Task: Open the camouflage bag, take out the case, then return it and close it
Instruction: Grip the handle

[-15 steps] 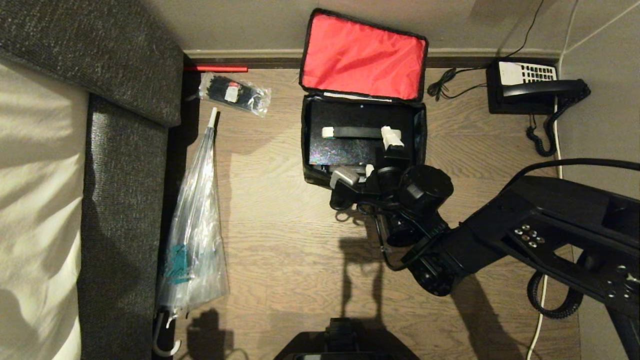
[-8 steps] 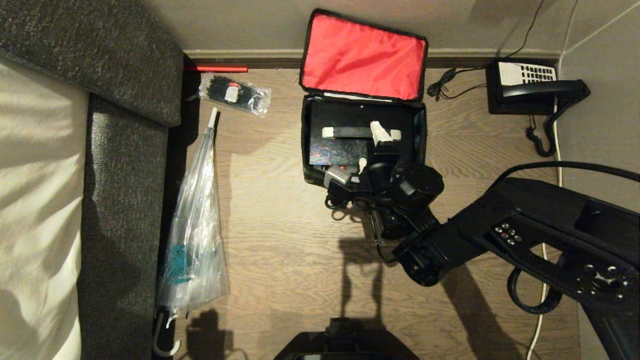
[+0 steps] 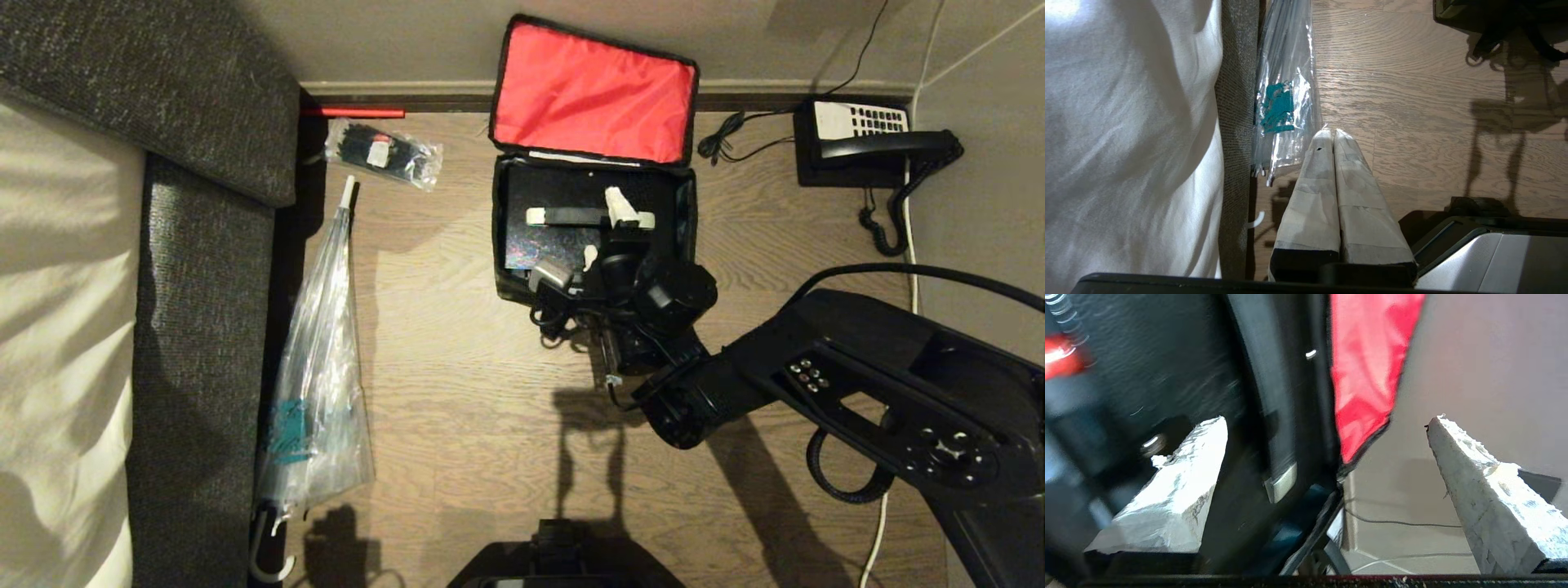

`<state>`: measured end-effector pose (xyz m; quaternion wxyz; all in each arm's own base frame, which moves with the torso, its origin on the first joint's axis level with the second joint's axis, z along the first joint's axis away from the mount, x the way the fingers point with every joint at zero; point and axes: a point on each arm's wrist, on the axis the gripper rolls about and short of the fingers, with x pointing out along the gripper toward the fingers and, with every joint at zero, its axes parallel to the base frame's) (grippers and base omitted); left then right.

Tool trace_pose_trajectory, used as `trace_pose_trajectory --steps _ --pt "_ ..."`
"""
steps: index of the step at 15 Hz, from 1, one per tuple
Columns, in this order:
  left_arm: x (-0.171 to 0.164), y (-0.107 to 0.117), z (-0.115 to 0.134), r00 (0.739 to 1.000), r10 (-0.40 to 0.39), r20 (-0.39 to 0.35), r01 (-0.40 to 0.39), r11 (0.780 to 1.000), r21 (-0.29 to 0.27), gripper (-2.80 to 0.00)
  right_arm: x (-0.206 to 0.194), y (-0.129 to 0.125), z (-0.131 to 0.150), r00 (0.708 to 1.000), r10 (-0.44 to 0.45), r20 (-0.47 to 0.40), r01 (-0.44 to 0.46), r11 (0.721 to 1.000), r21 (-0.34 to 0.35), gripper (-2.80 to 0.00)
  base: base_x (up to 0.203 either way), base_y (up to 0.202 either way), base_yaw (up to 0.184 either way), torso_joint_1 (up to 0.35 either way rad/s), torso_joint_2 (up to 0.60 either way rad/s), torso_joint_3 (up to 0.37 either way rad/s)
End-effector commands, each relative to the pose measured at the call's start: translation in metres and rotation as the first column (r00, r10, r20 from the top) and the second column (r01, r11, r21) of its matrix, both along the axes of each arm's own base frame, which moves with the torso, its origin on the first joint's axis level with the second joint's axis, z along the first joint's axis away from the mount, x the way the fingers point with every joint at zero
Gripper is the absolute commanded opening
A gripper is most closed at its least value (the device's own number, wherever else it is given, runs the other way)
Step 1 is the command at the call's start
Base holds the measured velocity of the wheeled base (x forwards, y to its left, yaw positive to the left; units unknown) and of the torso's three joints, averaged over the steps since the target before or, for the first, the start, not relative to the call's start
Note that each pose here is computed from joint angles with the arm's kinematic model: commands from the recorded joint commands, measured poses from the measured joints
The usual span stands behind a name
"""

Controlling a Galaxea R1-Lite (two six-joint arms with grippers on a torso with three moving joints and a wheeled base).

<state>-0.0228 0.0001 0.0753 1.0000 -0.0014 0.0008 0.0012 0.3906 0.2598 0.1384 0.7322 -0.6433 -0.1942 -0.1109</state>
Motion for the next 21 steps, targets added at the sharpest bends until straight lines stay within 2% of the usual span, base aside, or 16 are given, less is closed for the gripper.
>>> trace_pose_trajectory --steps 1,4,8,10,21 --pt "0.000 0.000 0.000 1.000 0.001 0.000 -0.001 1.000 0.000 -2.80 0.000 -0.002 0.005 1.000 -0.008 0.012 0.008 1.000 0.006 0.00 0.000 0.000 0.000 0.000 0.00 0.000" --pt "0.000 0.000 0.000 1.000 0.001 0.001 -0.001 1.000 0.000 -2.80 -0.021 -0.017 0.031 1.000 0.012 -0.002 -0.012 0.997 0.071 0.00 0.000 0.000 0.000 0.000 0.00 0.000" --pt "0.000 0.000 0.000 1.000 0.001 0.001 -0.001 1.000 -0.001 -2.80 -0.049 -0.039 0.066 1.000 -0.012 0.000 0.012 0.983 0.181 0.00 0.000 0.000 0.000 0.000 0.00 0.000" --pt "0.000 0.000 0.000 1.000 0.001 0.000 -0.001 1.000 0.000 -2.80 -0.052 -0.045 0.073 1.000 -0.020 0.008 0.018 0.981 0.194 0.00 0.000 0.000 0.000 0.000 0.00 0.000" --pt "0.000 0.000 0.000 1.000 -0.001 0.000 0.001 1.000 0.000 -2.80 -0.055 -0.045 0.077 1.000 -0.023 0.018 0.019 0.981 0.194 0.00 0.000 0.000 0.000 0.000 0.00 0.000"
